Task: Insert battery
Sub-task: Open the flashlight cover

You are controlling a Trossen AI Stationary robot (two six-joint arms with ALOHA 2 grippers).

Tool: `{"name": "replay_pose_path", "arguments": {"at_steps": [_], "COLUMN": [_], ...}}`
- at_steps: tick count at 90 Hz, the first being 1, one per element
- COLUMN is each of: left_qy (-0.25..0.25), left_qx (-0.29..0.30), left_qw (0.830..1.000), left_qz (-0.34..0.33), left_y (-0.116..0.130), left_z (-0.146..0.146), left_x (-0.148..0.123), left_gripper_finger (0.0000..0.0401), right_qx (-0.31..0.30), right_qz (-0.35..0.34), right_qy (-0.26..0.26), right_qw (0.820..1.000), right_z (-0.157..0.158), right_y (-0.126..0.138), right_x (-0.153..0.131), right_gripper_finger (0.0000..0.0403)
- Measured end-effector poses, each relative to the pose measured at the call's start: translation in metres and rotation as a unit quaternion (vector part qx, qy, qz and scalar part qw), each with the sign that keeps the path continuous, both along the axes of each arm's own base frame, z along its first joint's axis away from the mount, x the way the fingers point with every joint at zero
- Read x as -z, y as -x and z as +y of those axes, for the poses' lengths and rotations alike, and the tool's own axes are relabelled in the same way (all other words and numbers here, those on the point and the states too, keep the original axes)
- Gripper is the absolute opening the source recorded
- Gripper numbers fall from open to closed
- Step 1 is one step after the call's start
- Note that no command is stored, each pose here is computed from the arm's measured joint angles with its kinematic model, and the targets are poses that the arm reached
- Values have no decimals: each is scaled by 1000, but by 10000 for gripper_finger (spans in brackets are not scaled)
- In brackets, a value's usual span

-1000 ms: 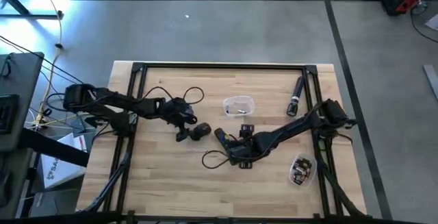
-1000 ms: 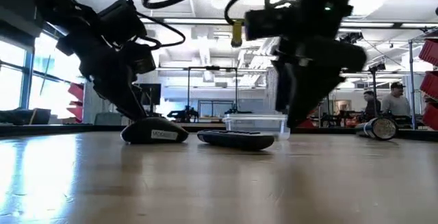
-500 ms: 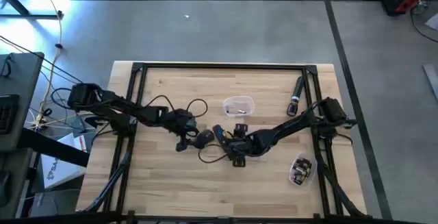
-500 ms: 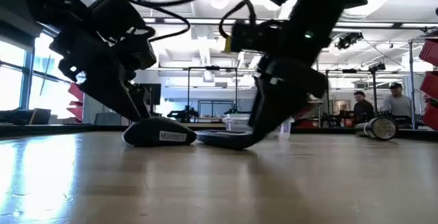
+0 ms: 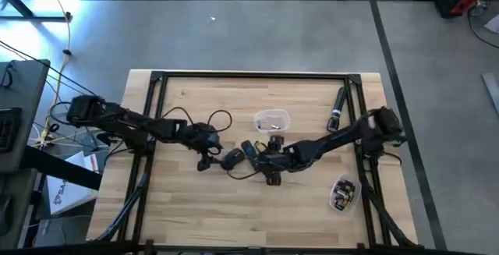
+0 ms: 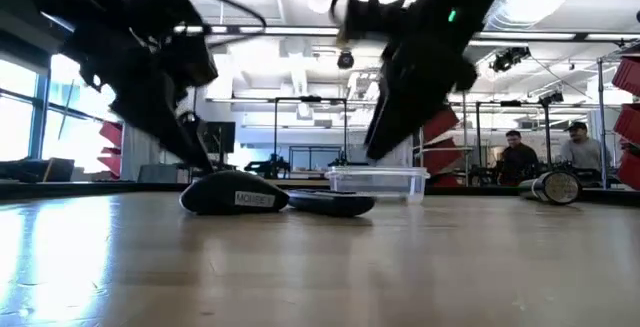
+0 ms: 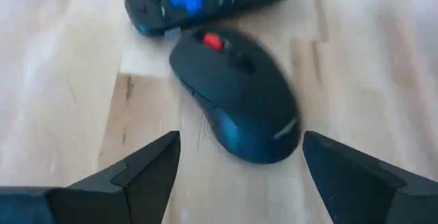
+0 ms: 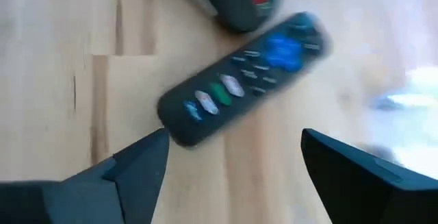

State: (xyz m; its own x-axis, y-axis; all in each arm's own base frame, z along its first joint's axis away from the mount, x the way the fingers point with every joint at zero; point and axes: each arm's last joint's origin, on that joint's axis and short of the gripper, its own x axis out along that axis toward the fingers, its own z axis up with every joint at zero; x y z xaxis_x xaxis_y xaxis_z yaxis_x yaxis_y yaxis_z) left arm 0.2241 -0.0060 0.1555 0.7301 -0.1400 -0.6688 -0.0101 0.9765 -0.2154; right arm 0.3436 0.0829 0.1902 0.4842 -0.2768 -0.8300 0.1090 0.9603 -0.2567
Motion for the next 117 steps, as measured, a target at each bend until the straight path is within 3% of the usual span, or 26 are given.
{"name": "replay_pose_path", "arguments": {"at_steps": [11, 25, 51, 71, 90, 105, 117], "left_qy": [-4, -33, -75, -59, -45, -32, -32], "left_qx": [6, 8, -41, -63, -71, -76, -73], "left_qw": [996, 976, 946, 934, 949, 948, 952], "left_qz": [-93, -213, -314, -345, -305, -307, -294], "left_y": [2, -3, -21, -38, -43, -43, -43], "left_z": [-1, -3, 0, 3, 4, 4, 3], "left_x": [-27, -52, -59, -46, -30, -30, -28], "left_gripper_finger": [289, 289, 289, 289, 289, 289, 289], "right_qx": [61, 184, 427, 502, 553, 600, 640], "right_qz": [5, 26, 24, 21, 44, 79, 114], "right_qy": [40, 63, 80, 45, 6, -26, -87], "right_qw": [997, 981, 900, 864, 832, 796, 755], "right_z": [-13, -39, -85, -111, -144, -181, -212], "right_y": [25, 57, 101, 115, 126, 142, 168], "right_x": [-31, -55, -76, -86, -90, -89, -75], "right_gripper_finger": [300, 300, 300, 300, 300, 299, 288]}}
